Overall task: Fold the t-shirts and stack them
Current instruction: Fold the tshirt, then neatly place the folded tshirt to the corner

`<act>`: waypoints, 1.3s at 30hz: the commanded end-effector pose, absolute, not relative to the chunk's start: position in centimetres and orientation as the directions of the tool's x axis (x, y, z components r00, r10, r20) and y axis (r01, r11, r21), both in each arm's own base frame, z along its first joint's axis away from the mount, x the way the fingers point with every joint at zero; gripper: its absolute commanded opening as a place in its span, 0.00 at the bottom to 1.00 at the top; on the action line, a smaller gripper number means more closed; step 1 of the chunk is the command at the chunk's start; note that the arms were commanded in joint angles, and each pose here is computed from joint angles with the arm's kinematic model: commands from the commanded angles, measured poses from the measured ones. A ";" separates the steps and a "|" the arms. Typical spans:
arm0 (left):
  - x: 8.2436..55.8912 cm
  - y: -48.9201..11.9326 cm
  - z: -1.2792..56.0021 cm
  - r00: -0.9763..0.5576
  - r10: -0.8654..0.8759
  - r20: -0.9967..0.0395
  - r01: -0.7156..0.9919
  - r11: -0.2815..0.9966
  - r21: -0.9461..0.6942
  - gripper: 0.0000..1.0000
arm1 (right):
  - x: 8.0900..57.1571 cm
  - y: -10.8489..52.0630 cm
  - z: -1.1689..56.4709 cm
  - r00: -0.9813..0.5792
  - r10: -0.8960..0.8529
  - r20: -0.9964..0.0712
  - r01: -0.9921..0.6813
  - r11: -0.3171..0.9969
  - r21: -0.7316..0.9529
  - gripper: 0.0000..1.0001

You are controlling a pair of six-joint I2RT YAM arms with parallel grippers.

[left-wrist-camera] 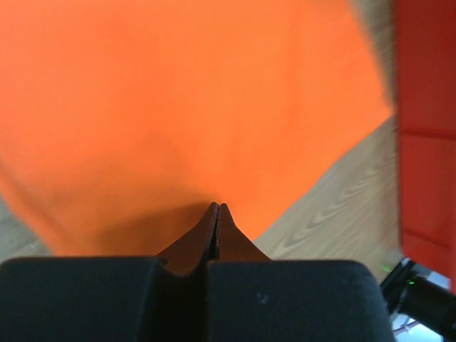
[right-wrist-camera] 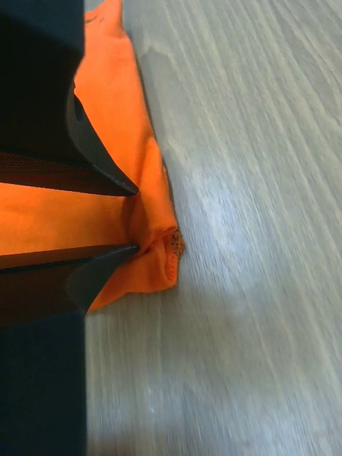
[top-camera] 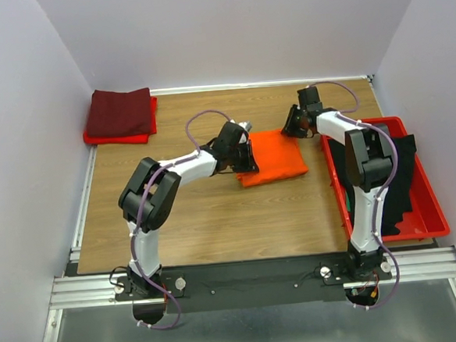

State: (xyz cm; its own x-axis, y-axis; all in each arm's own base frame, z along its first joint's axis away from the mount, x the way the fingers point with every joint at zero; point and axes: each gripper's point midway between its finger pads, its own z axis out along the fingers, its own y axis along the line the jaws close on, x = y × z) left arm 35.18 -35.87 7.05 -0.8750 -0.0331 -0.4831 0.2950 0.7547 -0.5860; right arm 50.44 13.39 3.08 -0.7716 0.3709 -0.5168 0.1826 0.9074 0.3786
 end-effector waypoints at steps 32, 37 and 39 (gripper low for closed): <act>38.5 -28.8 9.3 -0.831 -0.148 -0.536 0.218 0.800 -0.558 0.47 | 33.2 11.2 1.2 -0.793 0.443 -0.418 0.297 0.880 0.370 0.27; 39.5 -27.5 6.8 -0.844 -0.141 -0.518 0.186 0.829 -0.527 0.61 | 33.7 11.8 2.6 -0.786 0.439 -0.435 0.265 0.875 0.404 0.28; 39.5 -27.5 5.3 -0.859 -0.133 -0.494 0.172 0.835 -0.523 0.62 | 33.7 12.0 2.8 -0.789 0.437 -0.433 0.258 0.874 0.412 0.28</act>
State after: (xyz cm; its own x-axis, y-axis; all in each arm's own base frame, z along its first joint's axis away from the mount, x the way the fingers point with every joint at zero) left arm 39.78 -27.88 8.05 -0.8357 -0.1740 -0.5208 0.1847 0.8041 -0.5651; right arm 34.01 11.70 2.31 -0.7878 0.4397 -0.4313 0.2716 0.8765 0.3975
